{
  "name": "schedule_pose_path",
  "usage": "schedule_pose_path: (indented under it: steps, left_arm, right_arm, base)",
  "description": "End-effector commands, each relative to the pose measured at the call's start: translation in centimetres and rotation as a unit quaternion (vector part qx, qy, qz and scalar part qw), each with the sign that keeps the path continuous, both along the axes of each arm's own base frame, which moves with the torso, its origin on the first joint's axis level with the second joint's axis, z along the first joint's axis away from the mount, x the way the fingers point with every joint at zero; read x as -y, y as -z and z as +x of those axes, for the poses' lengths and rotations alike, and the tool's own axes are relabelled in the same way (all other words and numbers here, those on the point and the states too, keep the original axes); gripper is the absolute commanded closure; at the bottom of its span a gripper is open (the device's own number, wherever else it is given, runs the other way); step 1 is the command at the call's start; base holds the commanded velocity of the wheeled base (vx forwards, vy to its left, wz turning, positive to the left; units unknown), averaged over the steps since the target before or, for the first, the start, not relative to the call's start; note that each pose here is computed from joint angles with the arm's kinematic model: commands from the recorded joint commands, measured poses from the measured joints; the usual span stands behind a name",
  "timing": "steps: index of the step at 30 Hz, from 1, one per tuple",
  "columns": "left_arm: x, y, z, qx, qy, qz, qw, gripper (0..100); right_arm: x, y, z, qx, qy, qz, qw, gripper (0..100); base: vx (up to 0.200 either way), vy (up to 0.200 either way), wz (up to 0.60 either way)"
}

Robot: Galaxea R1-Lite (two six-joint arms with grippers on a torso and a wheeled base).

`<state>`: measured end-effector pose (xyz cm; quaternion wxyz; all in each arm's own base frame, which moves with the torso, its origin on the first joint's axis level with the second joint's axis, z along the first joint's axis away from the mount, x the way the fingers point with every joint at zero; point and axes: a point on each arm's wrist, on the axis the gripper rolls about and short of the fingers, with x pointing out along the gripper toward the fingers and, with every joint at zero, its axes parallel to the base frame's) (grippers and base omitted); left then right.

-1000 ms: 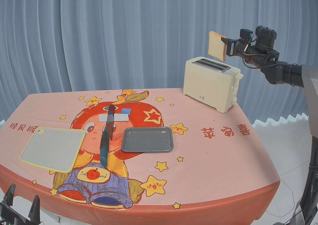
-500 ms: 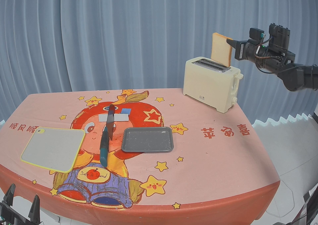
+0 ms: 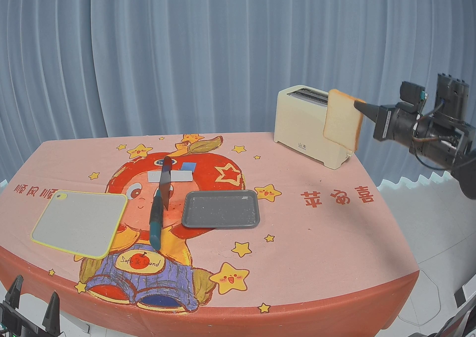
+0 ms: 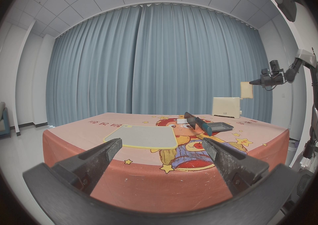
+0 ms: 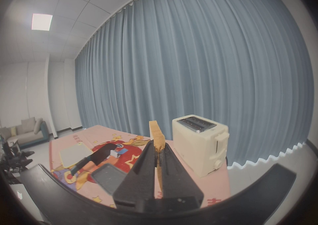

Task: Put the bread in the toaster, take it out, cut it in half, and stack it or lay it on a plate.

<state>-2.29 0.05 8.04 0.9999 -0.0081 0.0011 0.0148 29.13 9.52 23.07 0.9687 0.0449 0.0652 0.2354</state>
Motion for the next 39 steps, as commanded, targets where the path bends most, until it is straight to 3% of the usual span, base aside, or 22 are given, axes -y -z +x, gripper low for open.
schedule_pose_path:
  steps: [1, 6, 12, 16, 26, 34, 39]
  left_arm:
    - [0.0, 0.5, 0.0, 0.0, -0.001, 0.0, 1.0, 0]
    - [0.0, 0.5, 0.0, -0.001, -0.001, 0.0, 1.0, 0]
    - [0.0, 0.5, 0.0, 0.0, -0.001, 0.0, 1.0, 0]
    - [0.0, 0.5, 0.0, 0.0, -0.001, 0.0, 1.0, 0]
    - [0.0, 0.5, 0.0, 0.0, -0.001, 0.0, 1.0, 0]
    - [0.0, 0.5, 0.0, -0.001, -0.001, 0.001, 1.0, 0]
    - [0.0, 0.5, 0.0, 0.0, -0.001, 0.0, 1.0, 0]
  right_arm:
    - [0.0, -0.5, -6.0, 0.024, -0.032, 0.042, 0.9983, 100]
    - [0.6, -0.2, -9.9, 0.069, -0.054, 0.062, 0.9942, 100]
    - [1.9, 0.9, -12.9, 0.069, -0.054, 0.076, 0.9933, 100]
    - [2.1, 0.6, -13.1, 0.078, -0.051, 0.076, 0.9928, 100]
    - [1.9, 1.7, -13.4, 0.067, -0.041, 0.048, 0.9957, 100]
    - [2.2, 3.2, -13.5, 0.045, 0.005, 0.029, 0.9985, 100]
    - [2.3, 3.8, -13.7, 0.049, 0.006, 0.001, 0.9988, 100]
  base:
    - [0.0, 0.0, 0.0]
    - [0.0, 0.0, 0.0]
    - [0.0, 0.0, 0.0]
    - [0.0, 0.0, 0.0]
    - [0.0, 0.0, 0.0]
    - [0.0, 0.0, 0.0]
    - [0.0, 0.0, 0.0]
